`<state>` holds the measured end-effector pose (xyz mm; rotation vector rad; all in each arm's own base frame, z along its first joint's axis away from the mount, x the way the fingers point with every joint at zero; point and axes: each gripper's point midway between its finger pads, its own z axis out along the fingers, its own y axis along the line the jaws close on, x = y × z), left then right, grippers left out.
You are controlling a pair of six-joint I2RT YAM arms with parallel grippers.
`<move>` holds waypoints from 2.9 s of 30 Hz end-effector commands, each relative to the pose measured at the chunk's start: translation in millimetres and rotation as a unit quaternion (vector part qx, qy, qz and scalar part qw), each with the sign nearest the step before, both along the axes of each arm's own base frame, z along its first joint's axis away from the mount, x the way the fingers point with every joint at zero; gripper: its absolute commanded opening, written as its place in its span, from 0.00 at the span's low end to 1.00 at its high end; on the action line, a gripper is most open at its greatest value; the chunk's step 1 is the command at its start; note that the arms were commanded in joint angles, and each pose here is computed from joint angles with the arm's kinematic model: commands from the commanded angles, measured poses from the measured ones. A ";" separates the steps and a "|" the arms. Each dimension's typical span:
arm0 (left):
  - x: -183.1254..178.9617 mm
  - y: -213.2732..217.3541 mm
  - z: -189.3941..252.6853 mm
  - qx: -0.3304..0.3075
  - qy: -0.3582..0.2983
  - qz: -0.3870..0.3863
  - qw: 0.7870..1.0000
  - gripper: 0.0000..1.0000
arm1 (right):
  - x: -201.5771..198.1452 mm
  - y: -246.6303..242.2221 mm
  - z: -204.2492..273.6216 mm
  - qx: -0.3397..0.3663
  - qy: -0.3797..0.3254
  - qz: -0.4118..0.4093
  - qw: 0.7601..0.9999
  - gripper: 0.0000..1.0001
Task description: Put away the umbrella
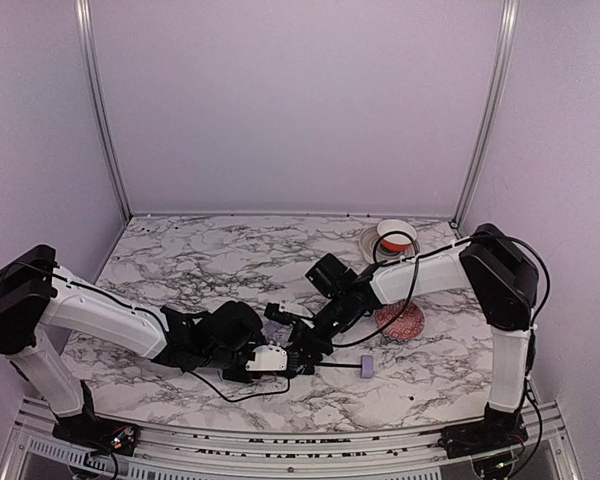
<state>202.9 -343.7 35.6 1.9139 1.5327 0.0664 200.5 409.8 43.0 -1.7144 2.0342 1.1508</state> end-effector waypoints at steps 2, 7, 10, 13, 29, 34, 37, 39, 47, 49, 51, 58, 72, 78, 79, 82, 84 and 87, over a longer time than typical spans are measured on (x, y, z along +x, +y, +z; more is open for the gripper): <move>-15.4 17.7 -27.4 0.041 0.088 0.012 0.995 0.33 | -16.4 -13.4 3.0 -0.022 0.057 -0.004 0.998 0.60; -15.6 25.6 -35.1 0.048 0.112 0.019 0.992 0.28 | -12.2 -12.8 43.6 0.042 0.035 -0.008 0.998 0.78; -16.7 28.9 -36.7 0.044 0.130 0.021 0.990 0.26 | -1.3 -21.6 65.4 0.077 0.017 -0.030 0.996 0.89; -18.5 29.1 -34.3 0.031 0.148 0.020 0.988 0.25 | 3.9 -29.9 78.7 0.101 -0.028 -0.049 0.993 0.95; -22.1 27.8 -32.2 0.019 0.189 0.019 0.982 0.24 | 12.0 -31.8 58.1 0.146 -0.325 -0.124 0.926 1.00; -20.5 28.2 -31.3 0.016 0.186 0.023 0.982 0.24 | 7.0 -20.0 43.6 0.161 -0.322 -0.090 0.929 1.00; -20.6 27.7 -30.5 0.012 0.189 0.022 0.982 0.24 | -11.0 -17.6 42.6 0.195 -0.314 -0.049 0.928 1.00; -20.6 26.3 -29.6 0.006 0.193 0.021 0.981 0.24 | -12.1 -17.4 41.4 0.204 -0.320 -0.046 0.924 1.00; -23.5 22.7 -27.5 -0.007 0.209 0.014 0.978 0.24 | 1.6 -18.5 -4.2 0.145 -0.327 -0.049 0.933 0.97; -24.3 21.6 -26.4 -0.011 0.211 0.009 0.977 0.24 | 3.5 -20.3 -8.8 0.139 -0.322 -0.053 0.935 0.97; -25.2 19.7 -25.7 -0.015 0.212 0.004 0.977 0.24 | 3.3 -18.9 -12.6 0.135 -0.312 -0.050 0.939 0.94; -22.4 14.5 -25.4 -0.023 0.211 0.005 0.977 0.25 | 7.0 -1.7 -16.4 0.153 -0.286 -0.054 0.945 0.89; -15.4 5.6 -15.1 -0.066 0.197 0.017 0.978 0.35 | 9.8 7.9 -11.8 0.171 -0.270 -0.056 0.946 0.23; 10.7 5.9 -2.0 -0.091 0.139 0.068 0.984 0.76 | 12.8 6.2 -5.3 0.171 -0.276 -0.062 0.944 0.00; 16.6 6.8 2.4 -0.099 0.125 0.078 0.984 0.83 | 13.4 5.0 -5.4 0.169 -0.279 -0.065 0.943 0.00; 24.5 1.0 25.7 -0.146 0.095 0.081 0.981 0.99 | 16.1 1.8 -0.6 0.170 -0.288 -0.072 0.940 0.00; 24.5 -1.7 41.2 -0.166 0.087 0.077 0.979 0.99 | 18.1 -0.4 1.4 0.169 -0.295 -0.078 0.937 0.00; 27.0 -1.9 61.7 -0.189 0.073 0.080 0.976 0.99 | 25.4 -3.3 8.2 0.167 -0.314 -0.096 0.930 0.00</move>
